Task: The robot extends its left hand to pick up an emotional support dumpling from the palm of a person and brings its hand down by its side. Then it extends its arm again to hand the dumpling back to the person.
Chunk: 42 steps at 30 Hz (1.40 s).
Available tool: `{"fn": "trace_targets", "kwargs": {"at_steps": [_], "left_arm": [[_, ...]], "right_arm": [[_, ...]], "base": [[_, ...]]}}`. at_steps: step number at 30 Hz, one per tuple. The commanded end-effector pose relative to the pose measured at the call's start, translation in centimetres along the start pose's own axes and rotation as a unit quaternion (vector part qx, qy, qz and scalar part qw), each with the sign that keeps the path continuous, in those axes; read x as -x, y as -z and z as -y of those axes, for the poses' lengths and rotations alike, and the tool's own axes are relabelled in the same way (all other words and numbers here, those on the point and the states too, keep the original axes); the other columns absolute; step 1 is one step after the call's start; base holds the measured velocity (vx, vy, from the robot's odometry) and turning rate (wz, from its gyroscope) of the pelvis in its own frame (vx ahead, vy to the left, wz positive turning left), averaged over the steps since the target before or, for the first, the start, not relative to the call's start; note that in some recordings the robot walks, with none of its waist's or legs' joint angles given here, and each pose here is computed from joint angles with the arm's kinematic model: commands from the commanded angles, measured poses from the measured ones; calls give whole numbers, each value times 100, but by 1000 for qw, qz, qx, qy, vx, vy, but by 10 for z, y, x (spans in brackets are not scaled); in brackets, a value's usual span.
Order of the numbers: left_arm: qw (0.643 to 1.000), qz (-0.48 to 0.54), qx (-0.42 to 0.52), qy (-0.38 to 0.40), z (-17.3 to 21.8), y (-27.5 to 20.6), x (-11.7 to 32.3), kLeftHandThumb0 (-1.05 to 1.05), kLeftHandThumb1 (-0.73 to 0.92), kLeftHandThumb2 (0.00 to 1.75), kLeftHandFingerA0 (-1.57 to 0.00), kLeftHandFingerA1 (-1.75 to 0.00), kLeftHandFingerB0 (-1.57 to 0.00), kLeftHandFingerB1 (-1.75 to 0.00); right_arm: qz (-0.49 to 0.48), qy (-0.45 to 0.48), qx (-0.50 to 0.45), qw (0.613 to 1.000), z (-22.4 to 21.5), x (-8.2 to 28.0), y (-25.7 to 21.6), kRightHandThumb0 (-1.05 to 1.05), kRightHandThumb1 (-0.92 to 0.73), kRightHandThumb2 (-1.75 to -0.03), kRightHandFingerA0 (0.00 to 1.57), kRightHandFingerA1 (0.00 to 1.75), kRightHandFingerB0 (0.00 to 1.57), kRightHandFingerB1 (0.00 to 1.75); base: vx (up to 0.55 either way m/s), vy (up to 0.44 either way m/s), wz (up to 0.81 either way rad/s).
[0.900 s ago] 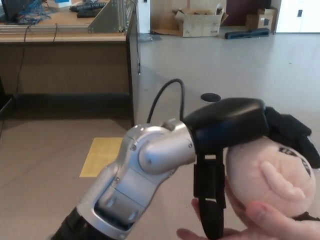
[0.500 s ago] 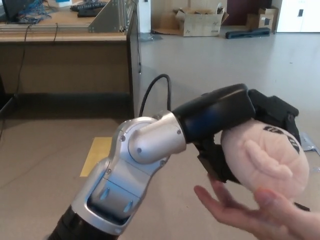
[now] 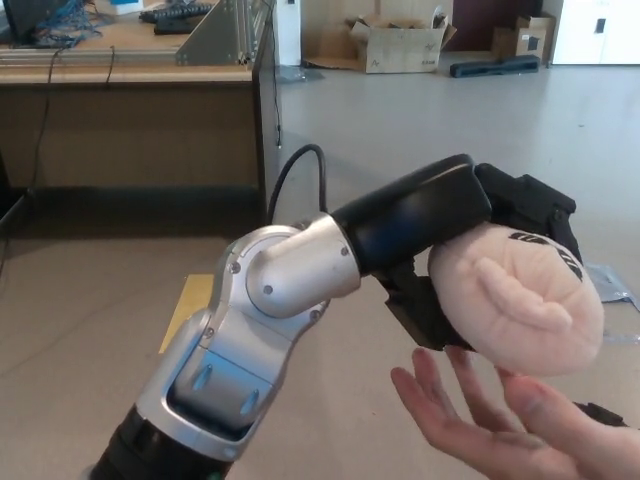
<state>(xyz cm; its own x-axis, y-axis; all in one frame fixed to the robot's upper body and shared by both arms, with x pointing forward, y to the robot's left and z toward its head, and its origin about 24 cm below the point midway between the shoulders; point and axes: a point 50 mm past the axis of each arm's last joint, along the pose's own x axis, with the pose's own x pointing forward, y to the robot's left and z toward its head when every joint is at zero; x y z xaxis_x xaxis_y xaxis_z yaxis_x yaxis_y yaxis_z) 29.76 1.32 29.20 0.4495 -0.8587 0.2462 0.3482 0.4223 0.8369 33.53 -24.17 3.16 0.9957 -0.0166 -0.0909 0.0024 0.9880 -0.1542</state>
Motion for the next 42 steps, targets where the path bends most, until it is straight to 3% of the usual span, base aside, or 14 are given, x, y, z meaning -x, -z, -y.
{"fn": "trace_targets", "kwargs": {"at_steps": [1, 4, 6, 13, 14, 20, 21, 22, 26, 27, 31, 33, 35, 42], "left_arm": [[989, 11, 127, -76, -35, -2, 7, -8, 70, 80, -110, -127, -86, -99], [979, 13, 167, -120, -56, -4, 12, -6, 70, 85, -110, -126, -86, -96], [960, 24, 232, -152, -76, -5, 20, -8, 76, 74, -106, -132, -86, -104], [940, 15, 283, -192, -97, 1, 44, -13, 75, 70, -100, -139, -83, -103], [921, 2, 325, -216, -104, 13, 63, -15, 80, 65, -101, -134, -89, -90], [880, -1, 409, -244, -111, 34, 99, -17, 73, 63, -100, -137, -90, -82], [875, -8, 415, -250, -111, 36, 103, -18, 71, 62, -107, -128, -95, -80], [863, -16, 430, -266, -111, 42, 114, -15, 73, 62, -100, -127, -92, -77], [853, -14, 444, -275, -110, 44, 121, -15, 73, 62, -100, -127, -92, -77], [844, -14, 465, -269, -101, 51, 132, -15, 81, 65, -93, -127, -86, -82], [825, -13, 496, -271, -88, 58, 147, -14, 81, 68, -99, -128, -86, -84], [818, -23, 498, -286, -74, 63, 162, -14, 83, 69, -93, -131, -81, -95], [793, -51, 517, -317, -56, 75, 193, -12, 81, 76, -101, -138, -84, -99], [719, -119, 573, -375, -6, 103, 254, -16, 84, 66, -96, -146, -78, -98]], "right_arm": [[4, 0, -2, 1000, 2, -3, -5, -47, -60, -58, 84, 46, 47, 35], [10, -4, 1, 1000, 0, -3, -6, -47, -60, -59, 84, 46, 48, 35], [6, -4, 9, 1000, 2, -2, -4, -49, -60, -59, 85, 46, 46, 35], [-6, -6, -4, 1000, 1, 6, 8, -48, -59, -58, 86, 47, 48, 35], [-15, -9, 3, 1000, 1, 10, 15, -49, -60, -58, 84, 46, 48, 35], [-26, -12, -1, 1000, 0, 17, 24, -47, -59, -58, 83, 47, 47, 35], [-27, -11, -2, 1000, 0, 17, 25, -46, -59, -58, 83, 48, 48, 35], [-27, -10, 1, 1000, 0, 19, 26, -52, -50, -78, 78, 59, 41, 46], [-25, -10, 7, 1000, 0, 20, 27, -52, -50, -78, 78, 59, 41, 46], [-35, -8, -2, 999, 2, 27, 34, -51, -49, -77, 79, 60, 42, 46], [-42, -4, -2, 999, 5, 34, 41, -52, -49, -78, 80, 60, 42, 46], [-49, 4, 4, 999, 11, 40, 46, -52, -49, -78, 80, 60, 43, 47], [-57, 6, -6, 998, 13, 44, 51, -50, -49, -77, 79, 60, 42, 46], [-79, 10, -1, 997, 15, 56, 65, -51, -49, -77, 80, 60, 43, 47]], "base": [[0, 0, 0], [0, 0, 0], [0, 0, 0], [0, 0, 0], [0, 0, 0], [0, 0, 0], [0, 0, 0], [0, 0, 0], [0, 0, 0], [0, 0, 0], [0, 0, 0], [0, 0, 0], [0, 0, 0], [0, 0, 0]]}}
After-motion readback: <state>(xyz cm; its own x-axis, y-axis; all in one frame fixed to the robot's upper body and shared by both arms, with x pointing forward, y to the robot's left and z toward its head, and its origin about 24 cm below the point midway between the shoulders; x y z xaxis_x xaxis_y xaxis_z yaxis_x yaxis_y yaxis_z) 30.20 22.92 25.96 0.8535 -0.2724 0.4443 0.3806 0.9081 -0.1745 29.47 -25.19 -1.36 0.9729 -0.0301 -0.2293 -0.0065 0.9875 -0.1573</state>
